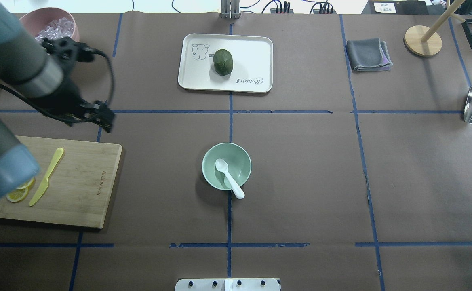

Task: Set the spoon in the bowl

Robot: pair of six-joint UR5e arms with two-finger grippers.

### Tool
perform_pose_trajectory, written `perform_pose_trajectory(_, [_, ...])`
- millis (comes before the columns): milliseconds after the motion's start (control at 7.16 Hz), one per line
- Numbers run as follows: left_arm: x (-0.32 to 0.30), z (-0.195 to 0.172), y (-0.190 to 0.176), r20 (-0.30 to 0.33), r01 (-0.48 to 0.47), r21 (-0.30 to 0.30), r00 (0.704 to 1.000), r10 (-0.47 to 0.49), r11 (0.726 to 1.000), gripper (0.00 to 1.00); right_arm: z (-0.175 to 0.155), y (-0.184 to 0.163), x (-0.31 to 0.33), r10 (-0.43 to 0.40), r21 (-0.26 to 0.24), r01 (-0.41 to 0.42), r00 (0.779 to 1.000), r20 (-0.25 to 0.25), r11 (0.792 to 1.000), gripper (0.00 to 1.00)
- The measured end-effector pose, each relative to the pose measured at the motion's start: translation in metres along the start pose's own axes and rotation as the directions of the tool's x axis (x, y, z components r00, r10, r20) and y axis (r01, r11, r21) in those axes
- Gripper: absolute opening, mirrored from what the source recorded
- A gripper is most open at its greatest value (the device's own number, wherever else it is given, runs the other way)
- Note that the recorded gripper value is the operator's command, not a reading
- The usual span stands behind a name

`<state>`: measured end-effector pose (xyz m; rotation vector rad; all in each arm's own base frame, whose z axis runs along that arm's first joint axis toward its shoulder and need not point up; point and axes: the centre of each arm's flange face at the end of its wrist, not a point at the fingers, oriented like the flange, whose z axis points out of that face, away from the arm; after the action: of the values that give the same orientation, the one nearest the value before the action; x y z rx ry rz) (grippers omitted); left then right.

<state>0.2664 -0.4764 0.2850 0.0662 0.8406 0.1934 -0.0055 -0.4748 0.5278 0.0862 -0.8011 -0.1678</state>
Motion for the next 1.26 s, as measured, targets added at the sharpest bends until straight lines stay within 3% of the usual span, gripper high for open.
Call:
perform_pose_trajectory(279, [-0.129, -0.026, -0.003, 0.019, -0.051, 0.0, 0.999, 0.051, 0.999, 1.0, 0.009, 0.038, 0.067, 0.029, -0.018, -0.029, 1.0, -0.001, 0.999, 1.0])
perform_pose_trajectory(559, [-0.238, -0.035, 0.006, 0.049, -0.06, -0.009, 0.997, 0.06, 0.998, 1.0, 0.015, 0.061, 0.099, 0.047, 0.008, -0.047, 0.999, -0.005, 0.999, 1.0])
perform_pose_trajectory(1257, [-0.46, -0.022, 0.043, 0.058, -0.031, -0.074, 0.998, 0.036, 0.997, 1.0, 0.007, 0.048, 0.101, 0.032, 0.057, -0.032, 0.999, -0.011, 0.998, 1.0])
